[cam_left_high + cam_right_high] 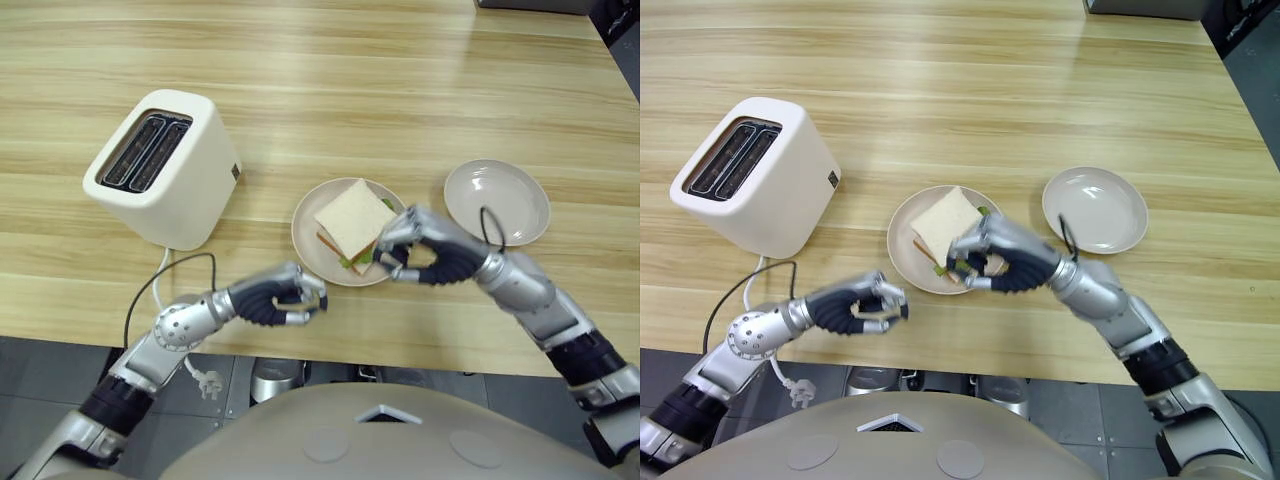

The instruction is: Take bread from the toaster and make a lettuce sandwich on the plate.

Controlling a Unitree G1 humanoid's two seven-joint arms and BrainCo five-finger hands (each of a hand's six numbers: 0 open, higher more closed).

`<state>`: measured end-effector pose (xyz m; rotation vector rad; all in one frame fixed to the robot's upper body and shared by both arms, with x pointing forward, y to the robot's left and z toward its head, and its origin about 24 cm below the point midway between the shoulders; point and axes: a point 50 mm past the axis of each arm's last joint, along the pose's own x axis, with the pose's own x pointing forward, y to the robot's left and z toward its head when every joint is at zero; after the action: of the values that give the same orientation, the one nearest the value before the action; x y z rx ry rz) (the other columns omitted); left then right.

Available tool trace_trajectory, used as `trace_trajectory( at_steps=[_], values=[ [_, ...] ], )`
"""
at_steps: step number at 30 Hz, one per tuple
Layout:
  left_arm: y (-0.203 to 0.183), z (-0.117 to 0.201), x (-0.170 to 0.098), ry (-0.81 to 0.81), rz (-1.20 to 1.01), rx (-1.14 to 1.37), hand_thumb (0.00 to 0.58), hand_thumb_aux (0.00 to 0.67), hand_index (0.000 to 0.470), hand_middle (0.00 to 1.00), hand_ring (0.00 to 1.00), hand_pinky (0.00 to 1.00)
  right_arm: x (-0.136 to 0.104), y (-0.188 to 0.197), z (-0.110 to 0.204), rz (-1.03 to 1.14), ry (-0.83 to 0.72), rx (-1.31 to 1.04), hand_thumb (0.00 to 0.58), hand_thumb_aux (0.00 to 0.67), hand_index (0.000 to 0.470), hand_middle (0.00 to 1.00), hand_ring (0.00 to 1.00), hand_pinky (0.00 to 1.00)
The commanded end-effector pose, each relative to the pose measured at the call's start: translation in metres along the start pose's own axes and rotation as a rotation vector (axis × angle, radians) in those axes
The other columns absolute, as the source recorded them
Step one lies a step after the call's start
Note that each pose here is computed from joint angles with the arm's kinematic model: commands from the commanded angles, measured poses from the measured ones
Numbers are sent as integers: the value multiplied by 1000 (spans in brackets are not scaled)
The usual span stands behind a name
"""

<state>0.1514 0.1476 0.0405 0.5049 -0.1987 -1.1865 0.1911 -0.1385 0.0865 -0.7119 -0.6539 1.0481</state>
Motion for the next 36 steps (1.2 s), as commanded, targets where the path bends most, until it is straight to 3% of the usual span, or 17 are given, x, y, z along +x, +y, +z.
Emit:
trace_trajectory(
  at_steps=[1, 5, 12, 24, 30, 31, 32, 33, 34, 35, 36],
  values=[
    [-19, -18, 5, 153, -170, -18, 580, 670, 460, 1000, 1000, 1000, -11, 49, -22, 364, 190, -40, 580, 670, 460, 1000, 1000, 1000],
    [-25, -42, 15, 277, -200, 28, 580, 670, 460, 1000, 1000, 1000, -16, 80, -35, 516, 282, -98, 580, 670, 460, 1000, 1000, 1000],
    [-20, -68, 35, 395, -146, 146, 580, 670, 460, 1000, 1000, 1000, -4, 88, -44, 481, 311, -169, 580, 670, 460, 1000, 1000, 1000],
    [46, -114, 66, 619, 128, 279, 580, 670, 460, 1000, 1000, 1000, 55, 28, -125, 214, 510, -505, 580, 670, 460, 1000, 1000, 1000],
    [79, -124, 91, 713, 199, 342, 580, 670, 460, 1000, 1000, 1000, 86, 8, -143, 158, 558, -558, 580, 670, 460, 1000, 1000, 1000],
    [82, -124, 93, 724, 215, 348, 505, 428, 294, 1000, 1000, 1000, 88, 8, -145, 152, 569, -562, 580, 670, 460, 1000, 1000, 1000],
    [86, -123, 96, 723, 242, 355, 53, 32, 22, 1000, 1000, 1000, 89, 7, -145, 140, 578, -559, 580, 670, 460, 835, 835, 835],
    [89, -122, 98, 712, 283, 359, 0, 0, 0, 427, 427, 427, 89, 6, -145, 118, 580, -549, 580, 670, 460, 518, 518, 518],
    [92, -119, 100, 691, 320, 353, 0, 0, 0, 0, 0, 0, 89, 5, -145, 90, 575, -539, 531, 476, 327, 122, 122, 122],
    [94, -117, 101, 664, 353, 338, 0, 0, 0, 0, 0, 0, 88, 2, -144, 56, 567, -530, 531, 476, 327, 122, 122, 122],
    [96, -114, 100, 629, 394, 313, 0, 0, 0, 0, 0, 0, 86, -1, -143, 13, 557, -524, 474, 384, 263, 0, 0, 0]
  ],
)
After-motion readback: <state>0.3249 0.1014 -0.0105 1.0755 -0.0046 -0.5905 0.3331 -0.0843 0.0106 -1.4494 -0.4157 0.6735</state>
